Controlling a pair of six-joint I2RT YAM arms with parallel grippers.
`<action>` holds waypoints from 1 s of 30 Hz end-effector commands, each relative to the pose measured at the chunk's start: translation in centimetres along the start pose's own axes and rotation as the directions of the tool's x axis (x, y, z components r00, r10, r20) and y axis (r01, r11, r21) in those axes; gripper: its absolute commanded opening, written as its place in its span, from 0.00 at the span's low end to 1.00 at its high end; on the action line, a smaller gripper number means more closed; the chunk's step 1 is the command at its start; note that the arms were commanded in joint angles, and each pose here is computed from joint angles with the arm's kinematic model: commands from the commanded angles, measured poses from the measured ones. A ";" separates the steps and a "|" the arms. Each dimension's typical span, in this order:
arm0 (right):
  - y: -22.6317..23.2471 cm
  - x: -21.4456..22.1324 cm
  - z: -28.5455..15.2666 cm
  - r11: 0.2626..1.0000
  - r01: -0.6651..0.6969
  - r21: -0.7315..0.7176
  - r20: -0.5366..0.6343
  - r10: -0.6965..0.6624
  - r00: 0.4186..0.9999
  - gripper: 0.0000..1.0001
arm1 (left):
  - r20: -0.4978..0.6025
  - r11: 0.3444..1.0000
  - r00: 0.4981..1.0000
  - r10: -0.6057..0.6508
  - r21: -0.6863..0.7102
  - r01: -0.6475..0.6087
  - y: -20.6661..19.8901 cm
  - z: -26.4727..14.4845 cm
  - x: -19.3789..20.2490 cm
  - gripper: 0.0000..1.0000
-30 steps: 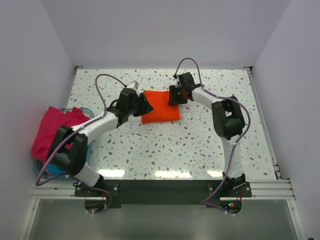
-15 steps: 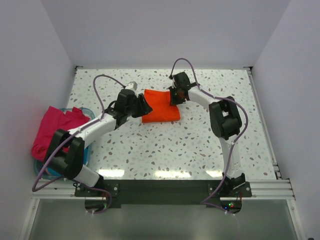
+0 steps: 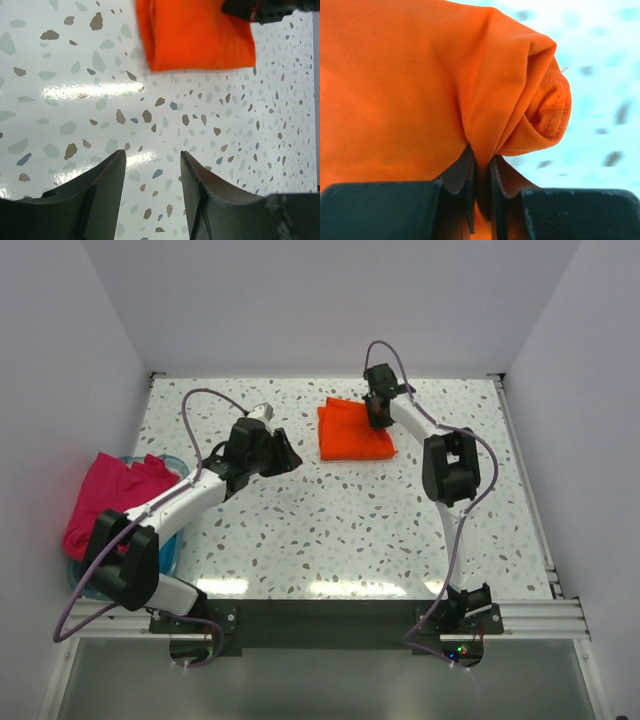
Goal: Fold and stack the t-shirts
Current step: Neatly place the folded tshirt to the corner
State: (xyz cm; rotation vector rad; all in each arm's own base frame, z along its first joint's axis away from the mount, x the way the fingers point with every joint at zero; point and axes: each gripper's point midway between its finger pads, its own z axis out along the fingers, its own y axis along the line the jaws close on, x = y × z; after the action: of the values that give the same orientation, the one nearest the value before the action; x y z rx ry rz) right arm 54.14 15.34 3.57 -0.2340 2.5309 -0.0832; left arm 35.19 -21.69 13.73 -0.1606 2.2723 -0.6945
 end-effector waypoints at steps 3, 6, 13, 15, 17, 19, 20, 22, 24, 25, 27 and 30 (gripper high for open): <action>-11.8 -1.1 0.6 0.963 0.072 0.261 -0.053 -0.060 0.997 0.00 | -0.016 0.996 0.997 0.071 0.053 -0.070 -1.8 -2.3 -1.3 0.52; -15.4 -1.7 0.8 0.949 0.075 0.306 -0.047 -0.063 0.997 0.00 | -0.033 0.993 0.993 0.114 0.048 -0.112 -2.0 -3.1 -1.4 0.52; -23.3 -3.9 0.8 0.889 0.093 0.448 -0.009 -0.100 0.995 0.00 | -0.062 0.982 0.980 0.188 0.034 -0.186 -1.8 -3.1 -1.9 0.53; -25.6 -4.0 0.8 0.864 0.099 0.493 -0.014 -0.106 0.994 0.00 | -0.076 0.982 0.979 0.190 0.029 -0.189 -1.5 -2.7 -1.9 0.53; -26.7 -5.3 0.1 0.849 0.081 0.522 0.024 -0.110 0.994 0.07 | -0.082 0.982 0.979 0.187 0.031 -0.185 -1.2 -2.3 -2.0 0.53; -29.3 -5.5 -0.9 0.828 0.027 0.560 0.055 -0.069 0.996 0.38 | -0.087 0.983 0.980 0.181 0.035 -0.179 -0.9 -1.6 -1.9 0.53; -29.5 -5.9 -1.4 0.828 0.005 0.561 0.077 -0.057 0.995 0.51 | -0.092 0.984 0.980 0.176 0.044 -0.172 -0.9 -1.4 -1.9 0.54; -29.7 -7.2 -3.1 0.821 -0.073 0.567 0.144 -0.011 0.989 0.83 | -0.097 0.985 0.980 0.171 0.045 -0.168 -0.6 -0.9 -1.8 0.54; -29.1 -7.8 -4.3 0.836 -0.157 0.526 0.193 0.063 0.979 0.88 | -0.093 0.985 0.981 0.172 0.049 -0.168 -0.5 -0.7 -2.0 0.55; -28.7 -8.4 -5.2 0.844 -0.189 0.501 0.223 0.085 0.971 0.89 | -0.096 0.985 0.981 0.171 0.048 -0.167 -0.5 -0.6 -1.9 0.55; -27.2 -10.2 -8.3 0.862 -0.279 0.422 0.310 0.152 0.939 0.89 | -0.080 0.984 0.982 0.173 0.052 -0.169 -0.5 -0.7 -2.4 0.55; -23.3 -11.5 -11.2 0.892 -0.387 0.234 0.403 0.274 0.874 0.85 | -0.060 0.985 0.984 0.166 0.049 -0.163 -0.1 -1.1 -2.8 0.56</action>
State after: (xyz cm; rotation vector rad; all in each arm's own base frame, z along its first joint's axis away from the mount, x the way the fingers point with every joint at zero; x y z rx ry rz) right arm 60.51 -10.37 10.73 0.1531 2.3442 -0.5750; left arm 35.25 -20.48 13.69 0.0395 2.3952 -0.6378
